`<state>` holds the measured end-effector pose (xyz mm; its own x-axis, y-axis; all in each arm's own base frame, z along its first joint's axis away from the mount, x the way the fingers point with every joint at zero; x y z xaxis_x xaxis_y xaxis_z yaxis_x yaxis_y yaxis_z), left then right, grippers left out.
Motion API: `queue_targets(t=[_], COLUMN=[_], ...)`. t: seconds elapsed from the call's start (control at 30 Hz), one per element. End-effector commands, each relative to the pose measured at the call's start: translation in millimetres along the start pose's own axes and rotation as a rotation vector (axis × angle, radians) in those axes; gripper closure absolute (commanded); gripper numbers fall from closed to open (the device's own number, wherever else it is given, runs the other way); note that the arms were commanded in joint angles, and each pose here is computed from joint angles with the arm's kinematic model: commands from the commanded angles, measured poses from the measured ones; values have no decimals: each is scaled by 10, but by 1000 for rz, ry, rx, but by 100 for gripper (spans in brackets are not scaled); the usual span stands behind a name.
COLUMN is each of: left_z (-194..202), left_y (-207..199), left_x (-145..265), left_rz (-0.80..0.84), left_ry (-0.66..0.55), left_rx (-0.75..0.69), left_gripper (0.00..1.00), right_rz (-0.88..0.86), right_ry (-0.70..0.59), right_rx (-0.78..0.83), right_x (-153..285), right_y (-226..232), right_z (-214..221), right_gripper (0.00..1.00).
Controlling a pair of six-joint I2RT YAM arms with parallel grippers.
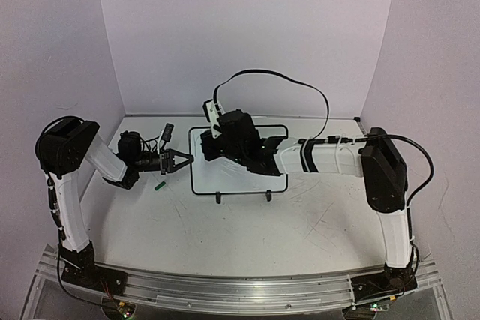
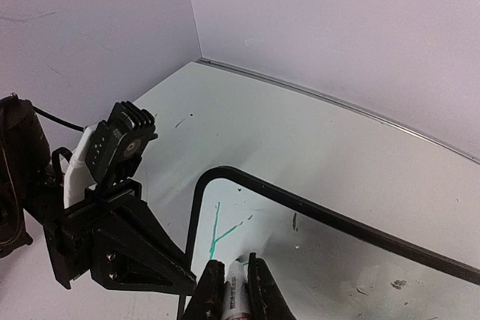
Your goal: Write a sentence on the whiteboard
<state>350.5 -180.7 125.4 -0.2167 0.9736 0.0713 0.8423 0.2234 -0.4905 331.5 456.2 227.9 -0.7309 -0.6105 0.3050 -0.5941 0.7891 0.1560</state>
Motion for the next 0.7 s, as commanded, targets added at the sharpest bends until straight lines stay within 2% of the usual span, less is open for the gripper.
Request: queue_targets(t=[0.0,0.67], left_z=[-150,-163], left_y=[-34,-28], left_x=[39,33], left_rz=[-10,-6], left_ry=[-34,-35], left_rx=[-52,-52], left_gripper=[100,100], right_rz=[13,9], right_ry=[-7,47], right_rx=[-13,-20], right_x=[-57,-54], right_y=[-22,-50], right_z=[-32,143], right_gripper=[100,100])
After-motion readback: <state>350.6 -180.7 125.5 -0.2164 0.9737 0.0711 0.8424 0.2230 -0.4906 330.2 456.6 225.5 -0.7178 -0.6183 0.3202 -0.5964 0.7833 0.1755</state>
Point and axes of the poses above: each gripper's point midway between its finger pads, its own x axis back along the fingers, its own y axis along the line the jaws close on, z = x × y, the point moved 8 cm from there along x, back along the fingers, and after that the axes turned 3 degrees about -x, right-handed, at the moved point
